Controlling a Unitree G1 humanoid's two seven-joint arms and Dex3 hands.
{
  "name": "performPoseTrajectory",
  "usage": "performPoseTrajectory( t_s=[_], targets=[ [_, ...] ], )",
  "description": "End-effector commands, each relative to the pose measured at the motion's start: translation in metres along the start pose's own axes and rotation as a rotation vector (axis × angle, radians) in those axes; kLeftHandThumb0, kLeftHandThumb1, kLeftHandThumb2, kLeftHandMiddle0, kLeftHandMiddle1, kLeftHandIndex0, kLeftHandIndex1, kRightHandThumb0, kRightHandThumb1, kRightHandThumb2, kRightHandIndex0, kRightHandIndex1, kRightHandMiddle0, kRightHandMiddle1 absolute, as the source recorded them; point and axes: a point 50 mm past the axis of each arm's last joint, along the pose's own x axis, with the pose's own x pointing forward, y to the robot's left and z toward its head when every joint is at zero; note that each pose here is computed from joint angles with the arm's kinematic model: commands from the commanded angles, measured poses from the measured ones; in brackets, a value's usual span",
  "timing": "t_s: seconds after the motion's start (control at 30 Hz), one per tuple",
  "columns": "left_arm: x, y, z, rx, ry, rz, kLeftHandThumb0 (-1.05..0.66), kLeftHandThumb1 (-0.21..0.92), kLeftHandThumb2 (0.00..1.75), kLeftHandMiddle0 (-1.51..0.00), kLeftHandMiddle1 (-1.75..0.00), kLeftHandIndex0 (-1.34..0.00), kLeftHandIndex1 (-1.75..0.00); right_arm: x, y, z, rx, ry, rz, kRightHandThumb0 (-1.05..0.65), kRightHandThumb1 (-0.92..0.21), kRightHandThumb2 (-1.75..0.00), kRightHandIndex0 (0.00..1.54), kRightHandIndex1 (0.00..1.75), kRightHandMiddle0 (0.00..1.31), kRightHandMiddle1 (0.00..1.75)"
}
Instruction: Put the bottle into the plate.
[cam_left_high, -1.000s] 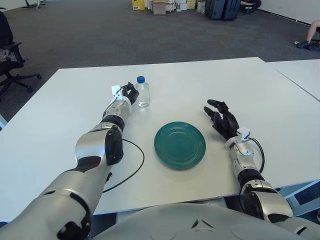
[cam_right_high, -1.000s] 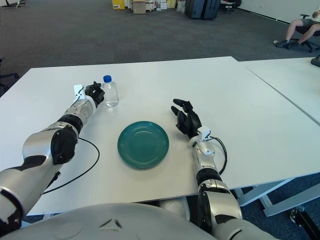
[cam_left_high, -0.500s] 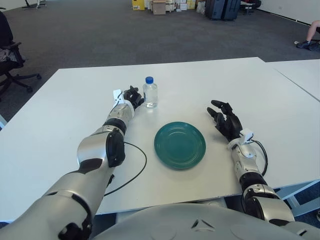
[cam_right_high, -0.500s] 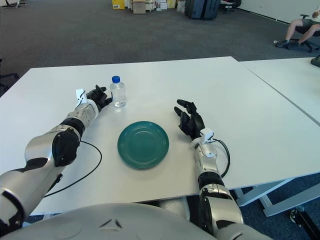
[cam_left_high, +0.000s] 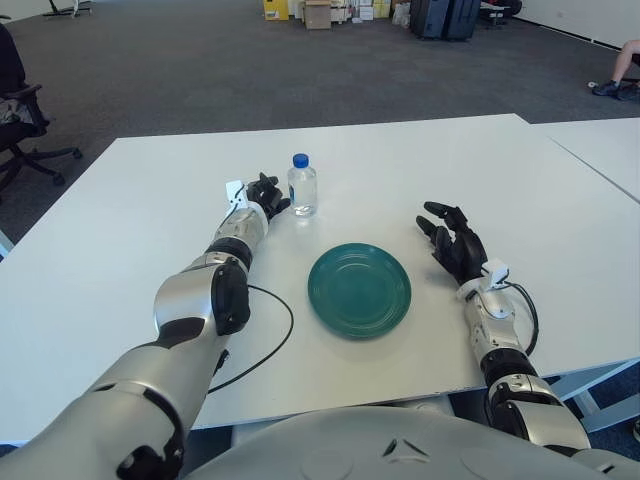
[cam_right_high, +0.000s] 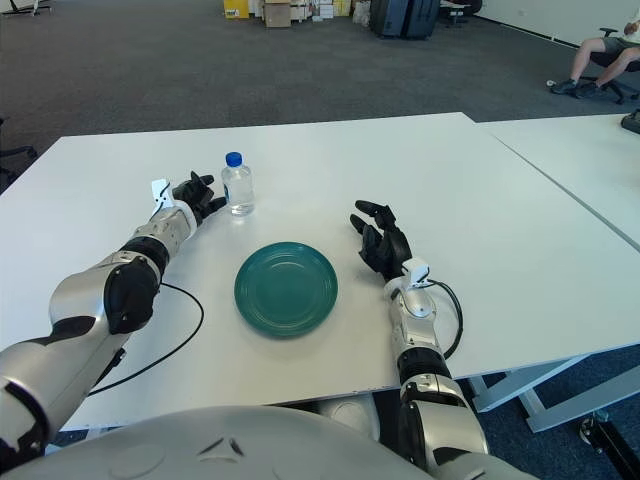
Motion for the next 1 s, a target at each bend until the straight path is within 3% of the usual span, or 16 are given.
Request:
performPoseTrajectory(
  t_s=[0.0, 0.63, 0.97],
  targets=[
    [0.0000, 0.0007, 0.0012, 0.013, -0.010, -0.015, -0.95, 0.92, 1.02, -0.59, -0.82, -0.31, -1.23, -0.0189, 0.0022, -0.0233, 0.038, 0.116, -0.018, -0.47, -0.83, -0.77, 0.45, 0.02, 0.15, 0.96],
    [0.0000, -0.0007, 0.0024, 0.056, -0.017, -0.032, -0.96, 0.92, 0.97, -0.59, -0.89, -0.31, -1.26, -0.0172, 0.0087, -0.0244, 0.055, 0.115, -0.010, -0.48, -0.82, -0.77, 0.44, 0.01, 0.14, 0.97],
    [0.0001, -0.0027, 0.0056, 0.150, -0.032, -0.036, -0.92, 0.92, 0.91, -0.48, -0.86, -0.35, -1.30, -0.0177, 0.0120, -0.0259, 0.067, 0.124, -0.012, -0.47, -0.79, -0.82, 0.44, 0.00, 0.12, 0.98]
  ],
)
